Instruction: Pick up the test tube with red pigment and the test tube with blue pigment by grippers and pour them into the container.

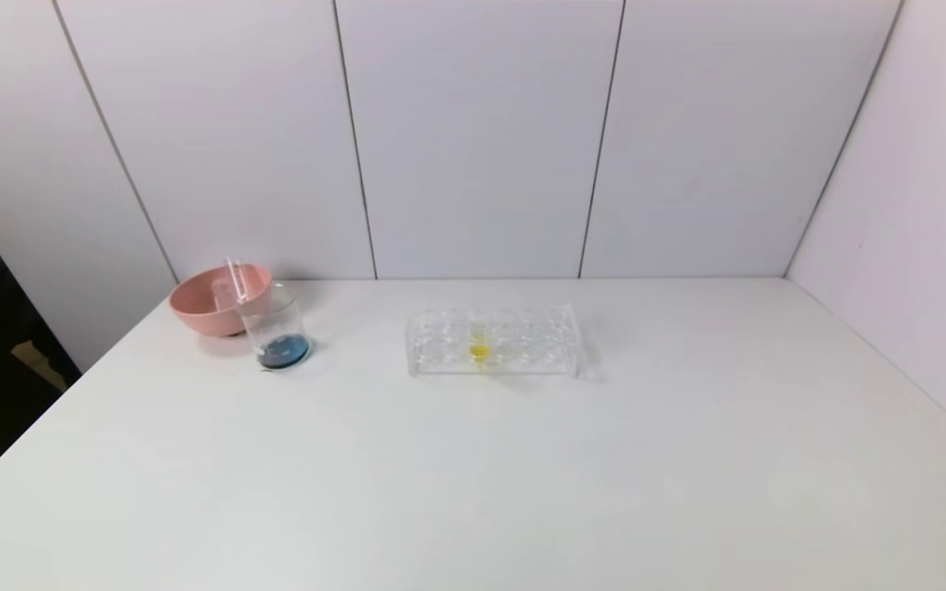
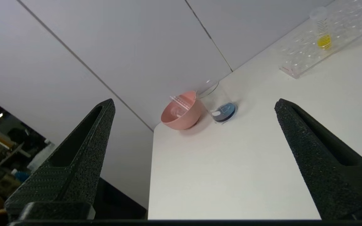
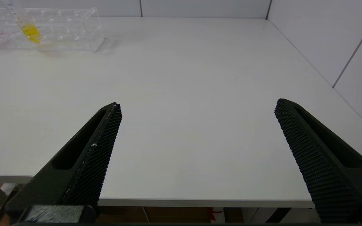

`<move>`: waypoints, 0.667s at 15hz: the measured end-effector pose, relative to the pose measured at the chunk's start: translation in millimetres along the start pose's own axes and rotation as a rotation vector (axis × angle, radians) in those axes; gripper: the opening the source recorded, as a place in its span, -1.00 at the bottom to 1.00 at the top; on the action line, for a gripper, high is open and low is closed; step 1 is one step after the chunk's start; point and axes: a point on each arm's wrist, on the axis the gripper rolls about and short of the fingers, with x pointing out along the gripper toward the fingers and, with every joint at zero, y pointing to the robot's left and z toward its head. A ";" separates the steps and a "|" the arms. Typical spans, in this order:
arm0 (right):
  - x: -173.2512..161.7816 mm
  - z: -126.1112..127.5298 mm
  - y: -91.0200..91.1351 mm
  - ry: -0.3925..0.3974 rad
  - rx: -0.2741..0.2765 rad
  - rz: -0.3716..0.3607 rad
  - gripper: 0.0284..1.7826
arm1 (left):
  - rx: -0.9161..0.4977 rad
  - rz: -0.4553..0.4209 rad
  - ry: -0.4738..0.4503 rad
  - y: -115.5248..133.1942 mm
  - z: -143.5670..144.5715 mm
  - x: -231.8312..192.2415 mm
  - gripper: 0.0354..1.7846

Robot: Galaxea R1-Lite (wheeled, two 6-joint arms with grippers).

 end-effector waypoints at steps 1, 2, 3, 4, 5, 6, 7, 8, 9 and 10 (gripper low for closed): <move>0.0 0.0 0.0 0.000 0.000 0.000 0.99 | 0.008 -0.016 0.000 -10.2 -14.0 -3.3 0.99; 0.0 0.0 0.0 0.000 0.000 -0.001 0.99 | 0.011 -0.025 -0.010 -20.6 -28.5 -6.3 0.99; 0.0 0.0 0.0 0.000 0.000 0.000 0.99 | 0.007 -0.031 -0.015 -29.7 -41.7 -7.5 0.99; 0.0 0.0 0.0 0.000 0.000 -0.001 0.99 | -0.007 -0.036 -0.019 -37.9 -54.3 -6.9 0.99; 0.0 0.0 0.0 0.000 0.000 0.000 0.99 | -0.035 -0.043 -0.011 -46.3 -67.6 -5.0 0.99; 0.0 0.0 0.0 0.000 0.000 0.000 0.99 | -0.074 -0.047 -0.005 -53.5 -79.1 -3.1 0.99; 0.0 0.0 0.0 0.000 0.000 0.000 0.99 | -0.123 -0.039 -0.003 -57.9 -86.3 -2.2 0.99; 0.0 0.0 0.0 0.000 0.000 0.000 0.99 | -0.163 -0.030 0.004 -60.1 -90.1 -2.0 0.99; 0.0 0.0 0.0 0.000 0.000 0.000 0.99 | -0.214 -0.016 0.026 -61.8 -93.4 -2.1 0.99; 0.0 0.0 0.0 0.000 0.000 0.000 0.99 | -0.261 0.005 0.061 -63.0 -96.6 -2.2 0.99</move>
